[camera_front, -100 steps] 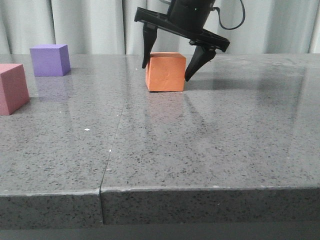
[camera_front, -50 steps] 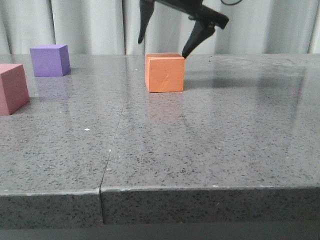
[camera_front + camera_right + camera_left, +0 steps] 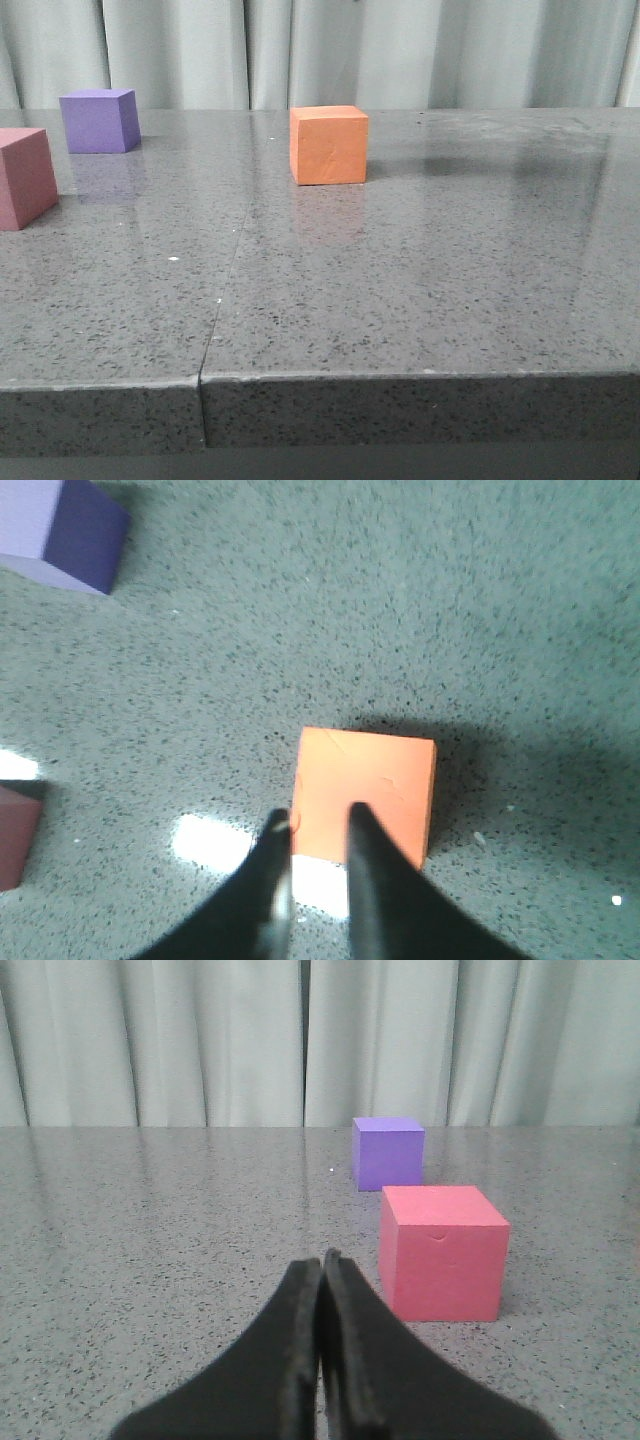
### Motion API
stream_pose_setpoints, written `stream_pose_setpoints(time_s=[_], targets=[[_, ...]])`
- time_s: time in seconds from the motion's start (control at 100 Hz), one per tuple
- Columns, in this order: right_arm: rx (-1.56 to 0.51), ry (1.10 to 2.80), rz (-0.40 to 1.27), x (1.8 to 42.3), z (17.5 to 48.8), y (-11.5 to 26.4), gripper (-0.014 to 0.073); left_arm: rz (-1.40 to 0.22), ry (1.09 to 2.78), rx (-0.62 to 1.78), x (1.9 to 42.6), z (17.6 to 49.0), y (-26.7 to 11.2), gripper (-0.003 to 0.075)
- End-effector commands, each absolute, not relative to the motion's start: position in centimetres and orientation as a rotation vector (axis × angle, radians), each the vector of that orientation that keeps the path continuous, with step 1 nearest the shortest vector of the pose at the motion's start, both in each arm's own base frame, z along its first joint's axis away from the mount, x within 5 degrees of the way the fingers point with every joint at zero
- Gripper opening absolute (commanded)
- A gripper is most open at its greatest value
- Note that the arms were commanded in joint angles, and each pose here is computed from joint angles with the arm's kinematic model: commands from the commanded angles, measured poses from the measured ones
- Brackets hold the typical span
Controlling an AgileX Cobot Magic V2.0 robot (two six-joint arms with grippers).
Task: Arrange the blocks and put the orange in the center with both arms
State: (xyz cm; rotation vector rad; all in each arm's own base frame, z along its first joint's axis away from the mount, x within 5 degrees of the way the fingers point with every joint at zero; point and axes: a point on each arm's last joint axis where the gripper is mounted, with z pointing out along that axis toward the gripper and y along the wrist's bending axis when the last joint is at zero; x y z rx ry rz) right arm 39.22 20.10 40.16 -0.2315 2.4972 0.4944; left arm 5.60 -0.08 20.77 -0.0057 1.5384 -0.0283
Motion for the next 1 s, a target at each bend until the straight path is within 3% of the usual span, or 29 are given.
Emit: stream_pose_setpoints(time_s=[0.0, 0.29, 0.59, 0.99], targets=[[-0.299, 2.466, 0.475, 36.1, 43.9, 18.6, -0.0075, -0.038, 1.468, -0.013, 5.5, 20.3, -0.1, -0.002], [-0.369, 2.48, 0.444, 33.1, 44.2, 17.3, -0.0069, -0.038, 1.468, -0.013, 5.5, 20.3, -0.1, -0.002], [-0.361, 2.364, 0.46, 28.9, 44.2, 15.2, -0.0069, -0.038, 1.466, -0.013, 5.5, 20.3, -0.1, -0.002], [-0.326, 2.14, 0.453, 21.9, 38.8, 11.3, -0.0069, -0.039, 1.429, -0.012, 5.5, 20.7, -0.1, -0.002]])
